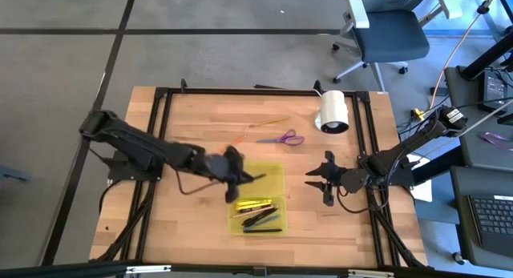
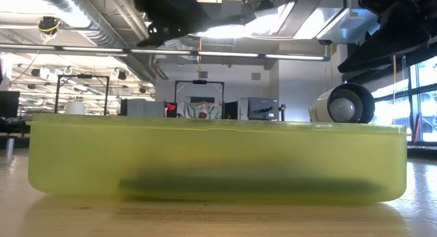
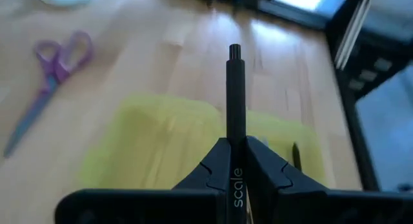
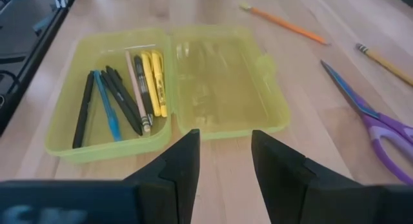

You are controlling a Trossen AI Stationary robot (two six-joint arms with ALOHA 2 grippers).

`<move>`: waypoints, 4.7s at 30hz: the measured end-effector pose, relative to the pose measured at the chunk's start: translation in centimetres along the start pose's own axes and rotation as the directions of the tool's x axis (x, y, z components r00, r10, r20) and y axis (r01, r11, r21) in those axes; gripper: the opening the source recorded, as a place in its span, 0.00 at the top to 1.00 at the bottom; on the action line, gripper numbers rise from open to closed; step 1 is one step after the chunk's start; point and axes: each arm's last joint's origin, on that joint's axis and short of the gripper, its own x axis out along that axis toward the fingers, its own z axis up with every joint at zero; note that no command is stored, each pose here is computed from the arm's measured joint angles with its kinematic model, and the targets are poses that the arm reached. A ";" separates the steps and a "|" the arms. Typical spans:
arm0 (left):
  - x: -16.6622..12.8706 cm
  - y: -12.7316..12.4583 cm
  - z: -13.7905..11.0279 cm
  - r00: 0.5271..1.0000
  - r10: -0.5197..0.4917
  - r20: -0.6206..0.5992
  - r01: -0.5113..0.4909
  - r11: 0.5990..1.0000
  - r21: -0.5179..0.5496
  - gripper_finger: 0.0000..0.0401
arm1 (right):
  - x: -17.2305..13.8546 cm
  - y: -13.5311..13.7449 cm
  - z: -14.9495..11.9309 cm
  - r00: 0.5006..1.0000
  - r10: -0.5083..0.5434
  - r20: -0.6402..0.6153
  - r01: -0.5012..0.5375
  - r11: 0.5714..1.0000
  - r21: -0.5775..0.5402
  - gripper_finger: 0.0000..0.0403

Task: Pick & place school supplies into a supply box
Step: Put the black pen into the yellow supply box, then put the orange pencil into the yellow supply box

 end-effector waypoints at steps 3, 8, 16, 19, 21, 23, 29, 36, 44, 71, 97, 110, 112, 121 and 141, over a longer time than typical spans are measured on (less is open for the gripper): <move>2.3 -1.9 -0.3 0.999 -0.011 -0.051 0.012 1.000 0.009 0.96 | 0.0 0.0 0.0 1.000 0.001 0.003 -0.001 1.000 0.000 0.64; 6.5 -4.4 -1.6 0.986 -0.057 -0.159 0.056 0.998 -0.008 0.96 | 0.0 0.0 0.0 1.000 -0.002 -0.004 0.002 1.000 -0.011 0.64; 11.6 -5.6 -3.9 0.960 -0.065 -0.274 0.068 0.998 0.004 0.95 | 0.0 -0.1 -0.2 1.000 -0.003 -0.019 0.003 1.000 -0.015 0.64; 12.7 -5.5 -4.6 0.955 -0.052 -0.292 0.051 0.999 -0.013 0.94 | 0.0 -0.1 -0.2 1.000 -0.002 -0.020 0.001 1.000 -0.015 0.64; 13.2 -5.3 -5.3 0.948 -0.039 -0.316 0.029 0.999 -0.036 0.94 | 0.0 -0.1 -0.2 1.000 -0.001 -0.020 0.001 1.000 -0.015 0.64; 13.4 -5.2 -5.6 0.944 -0.034 -0.329 0.018 0.999 -0.050 0.94 | 0.0 -0.1 -0.2 1.000 -0.001 -0.021 0.001 1.000 -0.015 0.64; 13.4 -5.2 -5.6 0.944 -0.033 -0.330 0.011 0.997 -0.070 0.92 | 0.0 -0.1 -0.2 1.000 -0.003 -0.026 0.002 1.000 -0.020 0.64; 13.4 -5.2 -5.7 0.941 -0.034 -0.336 0.011 0.997 -0.071 0.87 | 0.0 -0.2 -0.4 0.999 -0.011 -0.043 0.010 0.999 -0.036 0.64; 13.3 -4.9 -5.6 0.939 -0.024 -0.342 -0.017 0.993 -0.116 0.78 | 0.0 -0.3 -0.6 0.998 -0.021 -0.061 0.018 0.999 -0.048 0.64; -5.1 1.8 5.3 0.890 0.441 -0.113 -0.423 0.893 0.151 0.52 | 0.0 -0.5 -0.4 0.997 -0.075 -0.026 0.074 0.997 -0.029 0.64; -5.2 7.9 1.8 0.715 0.568 -0.408 -0.566 0.812 0.138 0.52 | 1.4 -3.5 0.7 0.988 -0.145 -0.049 0.150 0.980 0.131 0.64; -2.5 14.0 -4.5 0.700 0.452 -0.553 -0.602 0.790 -0.116 0.52 | 1.6 -3.9 0.8 0.986 -0.157 -0.054 0.163 0.976 0.147 0.64; -2.4 14.2 -5.1 0.693 0.451 -0.562 -0.605 0.788 -0.115 0.52 | 1.6 -3.9 0.8 0.986 -0.157 -0.054 0.163 0.976 0.147 0.64; -1.7 14.5 -6.6 0.737 0.385 -0.556 -0.562 0.806 -0.186 0.52 | 1.6 -3.9 0.8 0.986 -0.158 -0.054 0.164 0.975 0.146 0.64; 1.4 14.3 -9.5 0.628 0.361 -0.690 -0.603 0.786 -0.137 0.53 | 1.6 -4.0 0.7 0.985 -0.161 -0.060 0.168 0.976 0.139 0.64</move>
